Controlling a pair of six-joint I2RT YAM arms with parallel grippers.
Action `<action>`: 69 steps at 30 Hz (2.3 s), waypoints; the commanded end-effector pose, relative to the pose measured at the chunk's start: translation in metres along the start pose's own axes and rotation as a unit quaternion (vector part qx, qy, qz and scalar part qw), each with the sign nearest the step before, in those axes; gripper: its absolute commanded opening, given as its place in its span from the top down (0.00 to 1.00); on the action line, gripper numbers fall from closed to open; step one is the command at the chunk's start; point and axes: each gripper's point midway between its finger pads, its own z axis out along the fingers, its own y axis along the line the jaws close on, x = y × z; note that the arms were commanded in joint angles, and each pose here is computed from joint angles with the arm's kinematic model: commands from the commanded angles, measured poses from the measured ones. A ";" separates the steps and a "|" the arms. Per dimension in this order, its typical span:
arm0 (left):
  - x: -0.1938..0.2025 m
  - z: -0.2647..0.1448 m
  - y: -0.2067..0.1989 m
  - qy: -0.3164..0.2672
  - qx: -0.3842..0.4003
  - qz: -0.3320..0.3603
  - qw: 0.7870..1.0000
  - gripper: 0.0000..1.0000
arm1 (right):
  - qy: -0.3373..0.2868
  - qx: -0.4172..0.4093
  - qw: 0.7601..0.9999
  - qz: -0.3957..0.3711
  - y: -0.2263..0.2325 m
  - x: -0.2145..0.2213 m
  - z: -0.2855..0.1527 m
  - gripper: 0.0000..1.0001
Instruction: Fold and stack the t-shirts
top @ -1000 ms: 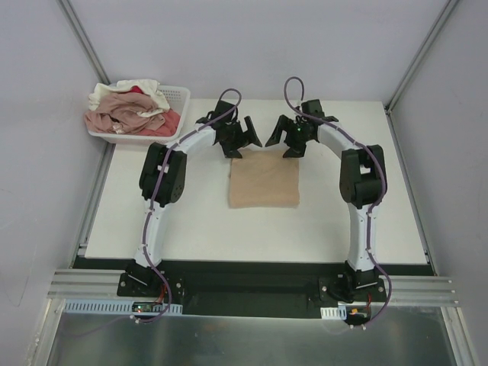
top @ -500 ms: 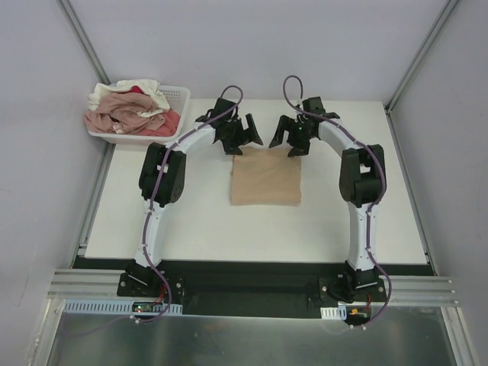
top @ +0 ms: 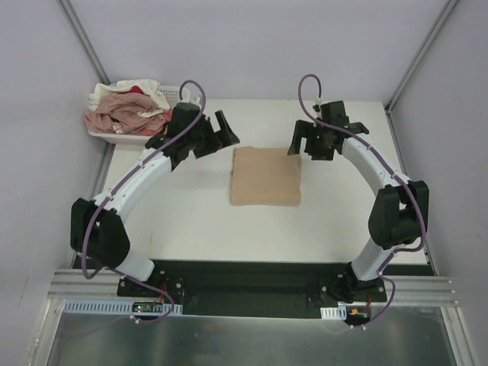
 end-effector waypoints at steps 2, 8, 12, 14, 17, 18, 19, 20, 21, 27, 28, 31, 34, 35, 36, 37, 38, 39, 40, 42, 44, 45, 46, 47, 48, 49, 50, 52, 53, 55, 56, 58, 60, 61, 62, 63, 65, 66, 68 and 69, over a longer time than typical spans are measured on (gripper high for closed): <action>0.066 -0.029 0.077 0.020 -0.106 -0.034 0.994 0.01 | 0.063 0.072 0.995 0.018 -0.039 0.049 0.027 0.01; 0.113 -0.066 0.114 0.011 -0.134 -0.055 0.989 0.01 | 0.106 0.083 0.990 0.047 -0.046 0.070 0.054 0.12; 0.125 -0.084 0.128 -0.008 -0.141 -0.056 0.988 0.01 | 0.127 0.092 0.986 0.053 -0.052 0.081 0.069 0.26; 0.121 -0.091 0.131 -0.026 -0.148 -0.053 0.987 0.01 | 0.140 0.099 0.984 0.057 -0.056 0.087 0.078 0.34; 0.121 -0.095 0.136 -0.033 -0.159 -0.053 0.985 0.01 | 0.155 0.106 0.980 0.063 -0.060 0.093 0.090 0.43; 0.123 -0.095 0.137 -0.030 -0.162 -0.053 0.985 0.01 | 0.159 0.107 0.979 0.062 -0.061 0.094 0.092 0.47; 0.124 -0.095 0.139 -0.027 -0.167 -0.053 0.984 0.01 | 0.166 0.110 0.978 0.063 -0.063 0.098 0.096 0.55; 0.125 -0.094 0.140 -0.024 -0.170 -0.053 0.984 0.01 | 0.166 0.108 0.978 0.063 -0.062 0.097 0.098 0.60; 0.126 -0.093 0.141 -0.020 -0.172 -0.054 0.983 0.01 | 0.168 0.106 0.978 0.063 -0.061 0.098 0.100 0.65; 0.121 -0.092 0.142 -0.021 -0.183 -0.053 0.981 0.01 | 0.146 0.129 0.980 0.047 -0.067 0.069 0.103 0.99; 0.119 -0.093 0.144 -0.026 -0.189 -0.050 0.980 0.01 | 0.148 0.138 0.979 0.034 -0.072 0.066 0.101 0.99; 0.112 -0.096 0.148 -0.039 -0.205 -0.045 0.977 0.01 | 0.131 0.183 0.974 0.002 -0.091 0.033 0.088 0.99; 0.107 -0.097 0.150 -0.046 -0.217 -0.040 0.974 0.01 | 0.108 0.202 0.973 -0.016 -0.108 0.000 0.080 0.99; 0.102 -0.098 0.150 -0.053 -0.221 -0.037 0.973 0.01 | 0.105 0.206 0.973 -0.023 -0.117 -0.006 0.078 0.99; 0.101 -0.097 0.151 -0.051 -0.226 -0.035 0.972 0.01 | 0.108 0.208 0.972 -0.027 -0.122 -0.009 0.079 0.99; 0.098 -0.097 0.150 -0.054 -0.228 -0.034 0.972 0.01 | 0.099 0.209 0.972 -0.029 -0.123 -0.019 0.075 0.99; 0.092 -0.097 0.148 -0.059 -0.229 -0.033 0.971 0.01 | 0.099 0.215 0.971 -0.032 -0.132 -0.024 0.072 0.99; 0.091 -0.096 0.149 -0.057 -0.232 -0.029 0.971 0.01 | 0.104 0.218 0.970 -0.032 -0.138 -0.025 0.074 0.99; 0.088 -0.096 0.149 -0.059 -0.235 -0.027 0.970 0.00 | 0.104 0.218 0.970 -0.032 -0.142 -0.028 0.074 0.99; 0.082 -0.094 0.147 -0.060 -0.238 -0.022 0.969 0.01 | 0.096 0.223 0.970 -0.028 -0.158 -0.041 0.072 0.99; 0.075 -0.092 0.143 -0.064 -0.237 -0.020 0.969 0.01 | 0.078 0.234 0.969 -0.021 -0.175 -0.057 0.067 0.99; 0.075 -0.090 0.145 -0.062 -0.241 -0.019 0.968 0.01 | 0.083 0.238 0.967 -0.025 -0.184 -0.057 0.070 0.99; 0.073 -0.090 0.145 -0.062 -0.243 -0.018 0.968 0.01 | 0.079 0.240 0.967 -0.024 -0.191 -0.062 0.069 0.99; 0.070 -0.089 0.142 -0.064 -0.241 -0.018 0.968 0.01 | 0.076 0.247 0.966 -0.021 -0.204 -0.066 0.066 1.00; 0.069 -0.087 0.144 -0.061 -0.245 -0.015 0.967 0.01 | 0.069 0.249 0.966 -0.032 -0.208 -0.074 0.069 0.99; 0.067 -0.086 0.144 -0.061 -0.246 -0.014 0.967 0.01 | 0.064 0.259 0.964 -0.024 -0.227 -0.079 0.063 0.99; 0.064 -0.086 0.142 -0.064 -0.247 -0.011 0.967 0.01 | 0.058 0.268 0.961 -0.022 -0.238 -0.084 0.061 0.99; 0.061 -0.084 0.144 -0.064 -0.254 -0.005 0.965 0.01 | 0.030 0.275 0.961 -0.018 -0.261 -0.104 0.058 0.99; 0.057 -0.084 0.142 -0.068 -0.253 -0.003 0.965 0.01 | 0.019 0.279 0.960 -0.015 -0.270 -0.111 0.056 0.99; 0.054 -0.083 0.144 -0.066 -0.260 0.003 0.963 0.01 | -0.012 0.288 0.958 -0.005 -0.292 -0.126 0.053 0.99; 0.050 -0.083 0.142 -0.069 -0.259 0.004 0.963 0.01 | -0.021 0.288 0.957 -0.003 -0.298 -0.129 0.053 0.99; 0.049 -0.081 0.144 -0.067 -0.266 0.005 0.962 0.01 | -0.051 0.293 0.955 0.011 -0.315 -0.144 0.046 0.99; 0.042 -0.081 0.144 -0.074 -0.272 0.009 0.960 0.01 | -0.080 0.307 0.948 0.012 -0.328 -0.156 0.041 0.99; 0.040 -0.080 0.144 -0.074 -0.273 0.009 0.959 0.01 | -0.092 0.311 0.946 0.018 -0.336 -0.161 0.035 0.99; 0.035 -0.080 0.142 -0.080 -0.273 0.010 0.959 0.01 | -0.104 0.302 0.947 0.021 -0.336 -0.168 0.034 0.99; 0.034 -0.078 0.143 -0.079 -0.276 0.012 0.958 0.01 | -0.120 0.293 0.948 0.018 -0.335 -0.176 0.034 0.99; 0.028 -0.077 0.140 -0.083 -0.277 0.013 0.957 0.01 | -0.142 0.270 0.952 0.018 -0.334 -0.187 0.033 0.99; 0.027 -0.075 0.142 -0.081 -0.281 0.018 0.956 0.01 | -0.156 0.263 0.952 0.021 -0.334 -0.194 0.035 0.99; 0.023 -0.074 0.140 -0.082 -0.282 0.020 0.956 0.01 | -0.169 0.255 0.952 0.015 -0.335 -0.201 0.035 0.99; 0.023 -0.071 0.141 -0.078 -0.283 0.023 0.956 0.01 | -0.182 0.256 0.949 0.013 -0.335 -0.208 0.035 0.99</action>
